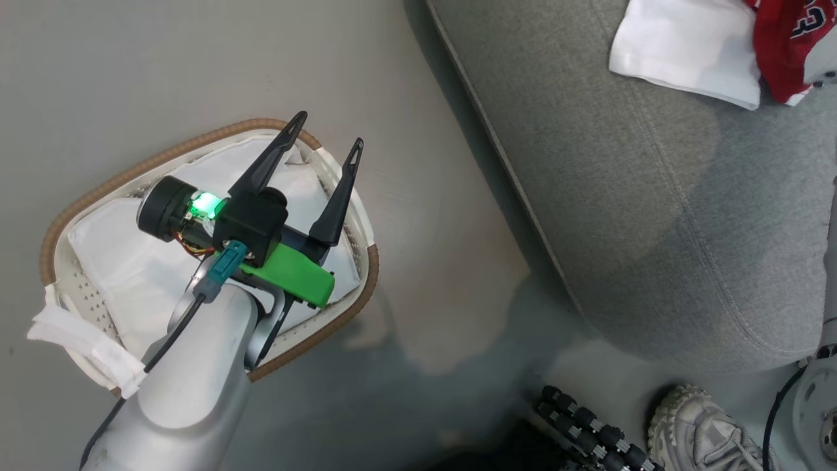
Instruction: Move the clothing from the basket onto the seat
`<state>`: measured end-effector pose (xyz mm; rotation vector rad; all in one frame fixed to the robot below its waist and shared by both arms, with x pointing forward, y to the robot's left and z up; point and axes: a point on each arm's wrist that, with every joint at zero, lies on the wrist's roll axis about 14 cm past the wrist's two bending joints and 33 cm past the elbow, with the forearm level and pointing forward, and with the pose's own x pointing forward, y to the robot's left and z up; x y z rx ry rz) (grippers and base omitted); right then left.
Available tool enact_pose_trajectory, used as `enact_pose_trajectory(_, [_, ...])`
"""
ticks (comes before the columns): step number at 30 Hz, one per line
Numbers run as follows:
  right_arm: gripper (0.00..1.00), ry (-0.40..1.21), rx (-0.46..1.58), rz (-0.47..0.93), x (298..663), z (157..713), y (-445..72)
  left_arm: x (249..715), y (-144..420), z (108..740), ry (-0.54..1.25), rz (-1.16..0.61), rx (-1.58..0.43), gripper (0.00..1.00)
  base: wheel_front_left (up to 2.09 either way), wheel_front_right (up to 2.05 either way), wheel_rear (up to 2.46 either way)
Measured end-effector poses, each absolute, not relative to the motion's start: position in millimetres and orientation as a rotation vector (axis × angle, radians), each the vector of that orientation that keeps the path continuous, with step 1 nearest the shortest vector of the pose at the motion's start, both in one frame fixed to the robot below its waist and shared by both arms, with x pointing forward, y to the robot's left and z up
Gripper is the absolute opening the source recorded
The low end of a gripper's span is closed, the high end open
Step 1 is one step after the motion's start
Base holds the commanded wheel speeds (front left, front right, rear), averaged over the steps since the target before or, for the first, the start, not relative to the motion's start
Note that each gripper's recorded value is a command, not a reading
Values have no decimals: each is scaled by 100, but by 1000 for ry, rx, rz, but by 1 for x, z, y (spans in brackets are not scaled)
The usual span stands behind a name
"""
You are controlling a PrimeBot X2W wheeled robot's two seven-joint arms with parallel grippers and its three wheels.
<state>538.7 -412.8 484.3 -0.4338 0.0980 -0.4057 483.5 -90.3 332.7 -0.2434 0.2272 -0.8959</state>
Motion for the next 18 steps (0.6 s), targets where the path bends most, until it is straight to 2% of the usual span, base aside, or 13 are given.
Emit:
enact_pose_trajectory(4, [0,173,-388,-401,531,442,-404,486,-80,320,252,-872,-238,100,0,0,0])
enact_pose_trajectory(5, [16,184,-370,-402,528,435,-401,486,-78,318,258,-866,-239,100,0,0,0])
enact_pose_trajectory(6, [45,195,-355,-405,524,428,-399,486,-77,318,260,-863,-238,100,0,0,0])
enact_pose_trajectory(7, [100,201,-348,-405,521,425,-397,486,-77,318,261,-862,-236,100,0,0,0])
enact_pose_trajectory(18, [100,126,-308,-378,485,456,-379,479,-83,357,223,-847,-255,100,0,0,0])
